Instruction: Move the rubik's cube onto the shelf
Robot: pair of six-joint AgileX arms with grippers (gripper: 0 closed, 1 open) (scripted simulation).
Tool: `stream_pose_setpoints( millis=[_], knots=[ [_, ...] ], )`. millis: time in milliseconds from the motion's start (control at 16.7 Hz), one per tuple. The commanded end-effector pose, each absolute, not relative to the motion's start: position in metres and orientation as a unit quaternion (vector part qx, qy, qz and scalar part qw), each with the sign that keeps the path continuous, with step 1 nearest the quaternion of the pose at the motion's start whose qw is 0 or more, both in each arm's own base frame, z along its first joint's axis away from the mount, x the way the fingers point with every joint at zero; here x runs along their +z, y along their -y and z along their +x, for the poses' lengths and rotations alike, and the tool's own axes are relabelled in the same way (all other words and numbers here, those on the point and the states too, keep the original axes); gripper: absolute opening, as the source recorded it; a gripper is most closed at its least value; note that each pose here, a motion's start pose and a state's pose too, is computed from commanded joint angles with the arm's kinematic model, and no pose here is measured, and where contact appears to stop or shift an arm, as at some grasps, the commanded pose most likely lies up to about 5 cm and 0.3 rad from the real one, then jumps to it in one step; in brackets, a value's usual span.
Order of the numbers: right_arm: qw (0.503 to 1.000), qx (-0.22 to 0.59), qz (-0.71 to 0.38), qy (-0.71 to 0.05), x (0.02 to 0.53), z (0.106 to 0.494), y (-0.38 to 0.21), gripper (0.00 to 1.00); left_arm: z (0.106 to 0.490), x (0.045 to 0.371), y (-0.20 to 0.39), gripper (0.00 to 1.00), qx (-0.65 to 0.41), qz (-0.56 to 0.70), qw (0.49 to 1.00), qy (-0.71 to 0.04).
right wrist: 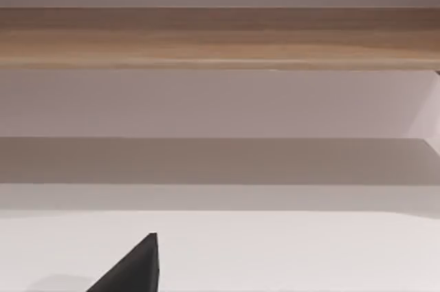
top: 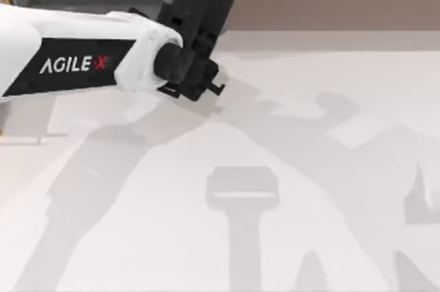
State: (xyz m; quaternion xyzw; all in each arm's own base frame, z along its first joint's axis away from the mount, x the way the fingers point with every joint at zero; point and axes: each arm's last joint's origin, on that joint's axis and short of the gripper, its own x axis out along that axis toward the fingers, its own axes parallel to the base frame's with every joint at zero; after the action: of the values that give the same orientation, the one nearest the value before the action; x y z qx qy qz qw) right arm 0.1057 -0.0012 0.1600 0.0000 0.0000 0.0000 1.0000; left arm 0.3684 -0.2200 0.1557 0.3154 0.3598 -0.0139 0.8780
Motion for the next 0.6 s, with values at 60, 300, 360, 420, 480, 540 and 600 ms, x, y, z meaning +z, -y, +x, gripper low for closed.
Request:
stream_pose_setpoints(
  millis=[60, 300, 360, 420, 480, 540, 600],
  knots=[
    [1.000, 0.000, 0.000, 0.000, 0.160, 0.106, 0.001, 1.00, 0.359, 0.146, 0.238, 0.00, -0.023, 0.318, 0.888, -0.333],
    [1.000, 0.000, 0.000, 0.000, 0.160, 0.106, 0.001, 1.00, 0.336, 0.124, 0.297, 0.00, -0.044, 0.280, 0.936, -0.210],
    [1.000, 0.000, 0.000, 0.000, 0.160, 0.106, 0.001, 1.00, 0.334, 0.123, 0.309, 0.00, -0.046, 0.260, 0.948, -0.178],
    [1.000, 0.000, 0.000, 0.000, 0.160, 0.106, 0.001, 1.00, 0.331, 0.123, 0.320, 0.00, -0.047, 0.238, 0.959, -0.145],
    [1.000, 0.000, 0.000, 0.000, 0.160, 0.106, 0.001, 1.00, 0.331, 0.124, 0.330, 0.00, -0.046, 0.214, 0.969, -0.114],
    [1.000, 0.000, 0.000, 0.000, 0.160, 0.106, 0.001, 1.00, 0.331, 0.125, 0.338, 0.00, -0.044, 0.188, 0.978, -0.083],
    [1.000, 0.000, 0.000, 0.000, 0.160, 0.106, 0.001, 1.00, 0.331, 0.128, 0.345, 0.00, -0.041, 0.161, 0.985, -0.053]
  ],
)
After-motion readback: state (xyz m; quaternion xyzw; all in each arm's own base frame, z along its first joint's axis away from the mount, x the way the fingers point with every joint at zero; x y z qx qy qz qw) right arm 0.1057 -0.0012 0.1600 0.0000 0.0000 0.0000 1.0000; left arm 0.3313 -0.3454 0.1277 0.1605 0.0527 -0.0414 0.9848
